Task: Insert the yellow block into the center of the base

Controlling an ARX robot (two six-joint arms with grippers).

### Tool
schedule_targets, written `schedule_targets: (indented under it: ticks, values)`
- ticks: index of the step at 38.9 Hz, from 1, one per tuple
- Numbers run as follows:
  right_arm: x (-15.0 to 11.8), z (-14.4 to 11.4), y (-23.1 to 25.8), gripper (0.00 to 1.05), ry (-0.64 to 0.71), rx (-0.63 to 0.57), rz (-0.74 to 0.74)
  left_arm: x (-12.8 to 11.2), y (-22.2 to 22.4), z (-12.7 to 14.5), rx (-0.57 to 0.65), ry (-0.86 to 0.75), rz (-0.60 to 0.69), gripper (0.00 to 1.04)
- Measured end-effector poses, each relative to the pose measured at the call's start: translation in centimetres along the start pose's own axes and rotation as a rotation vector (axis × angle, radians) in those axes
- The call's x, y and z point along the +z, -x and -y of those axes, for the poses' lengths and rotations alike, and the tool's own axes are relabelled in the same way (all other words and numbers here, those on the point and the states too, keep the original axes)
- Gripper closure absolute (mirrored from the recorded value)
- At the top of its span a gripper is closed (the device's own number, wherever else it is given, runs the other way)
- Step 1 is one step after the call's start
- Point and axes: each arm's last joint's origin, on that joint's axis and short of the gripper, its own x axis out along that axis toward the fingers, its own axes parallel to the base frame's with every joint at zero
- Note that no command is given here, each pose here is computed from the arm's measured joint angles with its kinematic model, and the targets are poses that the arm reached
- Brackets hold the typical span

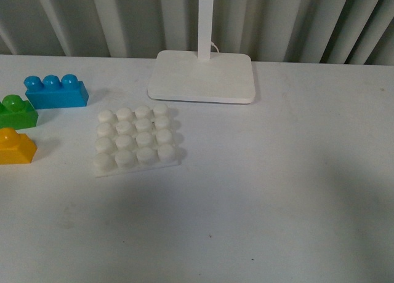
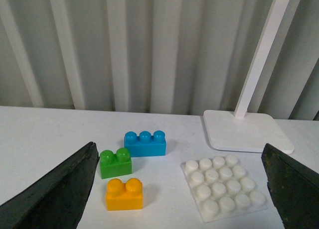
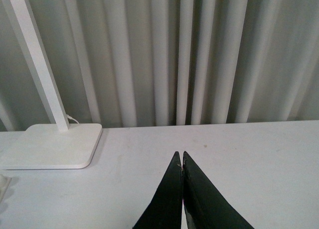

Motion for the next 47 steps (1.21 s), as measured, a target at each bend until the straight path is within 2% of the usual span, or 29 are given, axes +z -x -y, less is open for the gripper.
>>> schedule_targets:
  ticks: [27,31,41,46,47]
  values:
    - [0.1,0.0,1.7,1.04,0.0,0.0,0.006,0.0,0.0,0.0,0.0,0.0,0.0,0.06]
    - [-0.4,0.0,2.4,1.04,0.0,0.0,-0.031,0.0,0.0,0.0,0.0,0.0,0.0,0.06]
    - [-0.2,0.0,2.8,1.04,0.0,0.0,-0.001,0.0,0.0,0.0,0.0,0.0,0.0,0.06]
    - [-0.2,0.0,2.8,0.79,0.002,0.0,-0.001,0.0,0.0,0.0,0.0,0.0,-0.001,0.06]
    - [-0.2,0.0,2.8,0.74,0.002,0.0,-0.001,-0.1,0.0,0.1,-0.015,0.033,-0.07,0.06]
